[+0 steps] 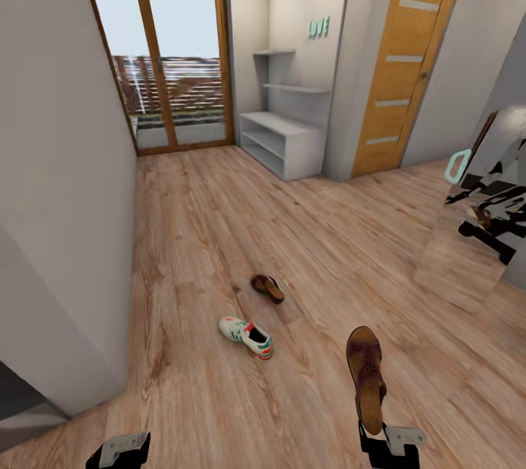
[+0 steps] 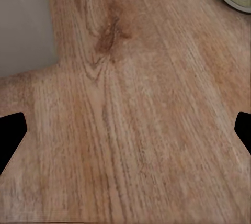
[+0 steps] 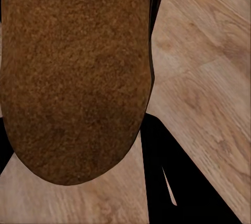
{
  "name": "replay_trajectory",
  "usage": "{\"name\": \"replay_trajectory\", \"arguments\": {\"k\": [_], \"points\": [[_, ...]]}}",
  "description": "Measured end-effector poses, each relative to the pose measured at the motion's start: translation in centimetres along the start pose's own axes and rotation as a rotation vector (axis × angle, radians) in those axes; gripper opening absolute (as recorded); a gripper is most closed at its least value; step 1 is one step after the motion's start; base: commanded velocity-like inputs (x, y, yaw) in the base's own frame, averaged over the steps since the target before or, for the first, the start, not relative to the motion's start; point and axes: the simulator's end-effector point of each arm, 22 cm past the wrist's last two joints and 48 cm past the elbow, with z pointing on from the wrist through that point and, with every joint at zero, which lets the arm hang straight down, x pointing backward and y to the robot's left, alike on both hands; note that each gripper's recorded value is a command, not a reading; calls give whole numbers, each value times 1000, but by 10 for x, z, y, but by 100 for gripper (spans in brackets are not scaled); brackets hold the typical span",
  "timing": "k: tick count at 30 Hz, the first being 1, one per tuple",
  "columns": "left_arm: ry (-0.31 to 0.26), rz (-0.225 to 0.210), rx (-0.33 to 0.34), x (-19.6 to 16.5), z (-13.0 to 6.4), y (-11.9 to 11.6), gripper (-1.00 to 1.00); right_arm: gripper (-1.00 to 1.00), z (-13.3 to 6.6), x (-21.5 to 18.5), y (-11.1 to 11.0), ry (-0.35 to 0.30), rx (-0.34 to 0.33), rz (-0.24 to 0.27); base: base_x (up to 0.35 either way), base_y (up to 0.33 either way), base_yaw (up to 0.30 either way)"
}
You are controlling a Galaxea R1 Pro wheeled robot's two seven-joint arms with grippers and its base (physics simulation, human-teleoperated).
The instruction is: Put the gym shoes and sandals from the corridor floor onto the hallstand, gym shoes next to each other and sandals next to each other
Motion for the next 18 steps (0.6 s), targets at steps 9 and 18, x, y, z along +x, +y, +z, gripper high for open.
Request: {"name": "replay_trajectory", "arguments": {"k": [9,18], "points": [[0,0,0,-2,-1,0,100,-100,-1,-2,0,0,-1,-1,0,0,254],[-1,0,3,-2,-1,-2,100,-100,-2,1,3,6,-16,-10,0,-198,77]]}}
